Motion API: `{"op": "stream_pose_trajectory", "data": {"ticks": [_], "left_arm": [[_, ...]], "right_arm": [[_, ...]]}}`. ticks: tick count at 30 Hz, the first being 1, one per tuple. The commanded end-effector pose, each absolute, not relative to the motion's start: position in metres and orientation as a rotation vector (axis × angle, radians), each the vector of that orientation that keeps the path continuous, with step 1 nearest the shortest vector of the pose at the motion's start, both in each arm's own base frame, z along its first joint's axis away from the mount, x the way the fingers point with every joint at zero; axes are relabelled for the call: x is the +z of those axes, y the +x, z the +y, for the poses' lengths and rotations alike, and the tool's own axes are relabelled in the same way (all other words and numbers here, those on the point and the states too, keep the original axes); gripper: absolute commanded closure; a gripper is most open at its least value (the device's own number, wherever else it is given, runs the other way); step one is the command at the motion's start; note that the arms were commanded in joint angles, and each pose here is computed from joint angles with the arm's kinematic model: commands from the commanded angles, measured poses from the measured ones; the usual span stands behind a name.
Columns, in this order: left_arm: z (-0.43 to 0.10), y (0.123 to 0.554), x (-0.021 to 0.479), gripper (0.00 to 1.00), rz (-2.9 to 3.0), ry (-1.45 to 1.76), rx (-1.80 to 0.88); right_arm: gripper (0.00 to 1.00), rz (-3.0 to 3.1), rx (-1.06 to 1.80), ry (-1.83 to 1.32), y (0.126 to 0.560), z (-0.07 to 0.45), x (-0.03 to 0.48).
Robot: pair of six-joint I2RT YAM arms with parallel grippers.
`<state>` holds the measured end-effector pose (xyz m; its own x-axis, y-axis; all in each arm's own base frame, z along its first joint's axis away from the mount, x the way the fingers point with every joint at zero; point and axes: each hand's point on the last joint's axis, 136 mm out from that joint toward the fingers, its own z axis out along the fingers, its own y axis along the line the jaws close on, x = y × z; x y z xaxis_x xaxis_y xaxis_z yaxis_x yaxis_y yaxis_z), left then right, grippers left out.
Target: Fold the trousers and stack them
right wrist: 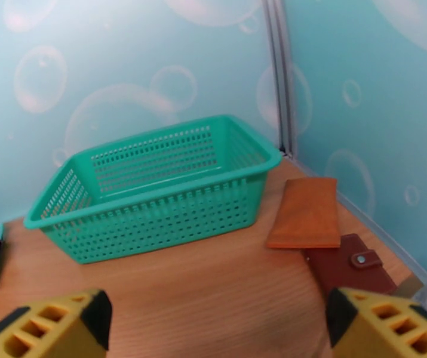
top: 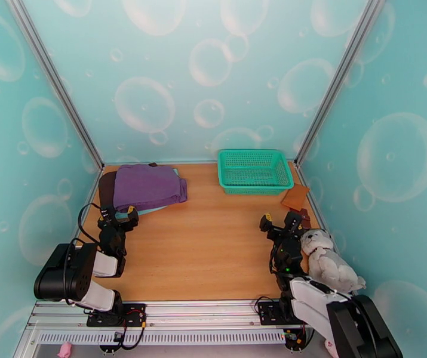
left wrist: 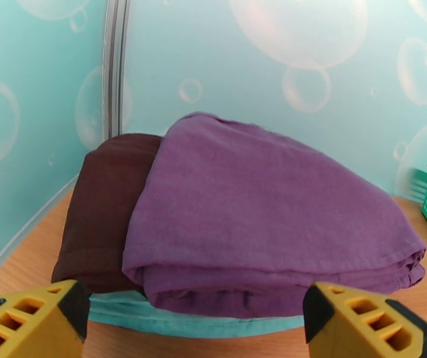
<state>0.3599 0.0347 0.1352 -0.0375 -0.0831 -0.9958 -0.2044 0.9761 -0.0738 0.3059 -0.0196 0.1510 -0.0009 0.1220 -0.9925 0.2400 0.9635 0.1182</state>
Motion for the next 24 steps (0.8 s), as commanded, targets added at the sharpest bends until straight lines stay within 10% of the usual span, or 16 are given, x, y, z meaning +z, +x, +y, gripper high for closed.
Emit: {"op": "stream_pose_trajectory", "data": {"ticks": [1,11,24], "left_arm": [[0.041,0.365,0.147,0.01,1.566,-0.257,0.119],[0.041,0.373,0.142,0.01,1.602,-0.271,0.167],[0.041,0.373,0.142,0.01,1.602,-0.268,0.168]], "right_arm": [[0.01,1.426,-0.127,0.237,0.306,-0.025,0.18],[0.01,1.674,-0.026,0.042,0.385,-0.01,0.131],[0.01,1.659,-0.132,0.181,0.38,-0.029,0.133]]}}
